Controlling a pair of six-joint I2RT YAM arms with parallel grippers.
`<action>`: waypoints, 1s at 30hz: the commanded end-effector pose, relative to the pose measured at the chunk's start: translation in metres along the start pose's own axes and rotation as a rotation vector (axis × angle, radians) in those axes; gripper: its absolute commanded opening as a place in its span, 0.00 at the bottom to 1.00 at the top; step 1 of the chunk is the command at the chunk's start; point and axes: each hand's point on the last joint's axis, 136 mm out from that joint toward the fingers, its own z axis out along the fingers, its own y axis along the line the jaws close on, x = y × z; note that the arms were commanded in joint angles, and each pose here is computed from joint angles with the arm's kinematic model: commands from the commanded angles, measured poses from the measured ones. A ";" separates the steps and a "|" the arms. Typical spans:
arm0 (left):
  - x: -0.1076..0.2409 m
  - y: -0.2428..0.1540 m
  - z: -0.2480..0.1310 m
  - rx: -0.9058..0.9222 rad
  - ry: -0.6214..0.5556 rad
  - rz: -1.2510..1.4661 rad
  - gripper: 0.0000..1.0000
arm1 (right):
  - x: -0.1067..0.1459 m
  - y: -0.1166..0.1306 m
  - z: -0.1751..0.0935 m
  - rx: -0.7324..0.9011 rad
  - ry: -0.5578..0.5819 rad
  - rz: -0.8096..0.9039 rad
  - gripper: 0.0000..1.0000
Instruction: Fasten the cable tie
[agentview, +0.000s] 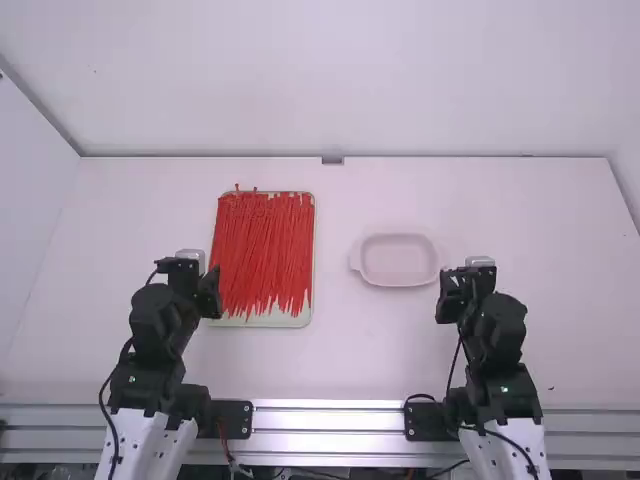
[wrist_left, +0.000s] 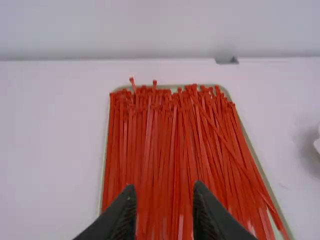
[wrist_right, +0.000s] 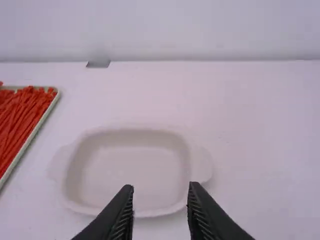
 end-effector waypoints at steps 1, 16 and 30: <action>-0.011 -0.006 0.001 0.028 0.016 -0.009 0.34 | -0.021 0.007 -0.003 -0.021 0.000 0.003 0.34; -0.023 -0.017 0.028 0.087 0.177 -0.073 0.63 | -0.054 0.042 0.020 -0.069 0.249 0.045 0.63; -0.048 -0.029 0.059 0.125 0.325 -0.221 0.87 | -0.051 0.048 0.044 -0.042 0.534 -0.026 0.87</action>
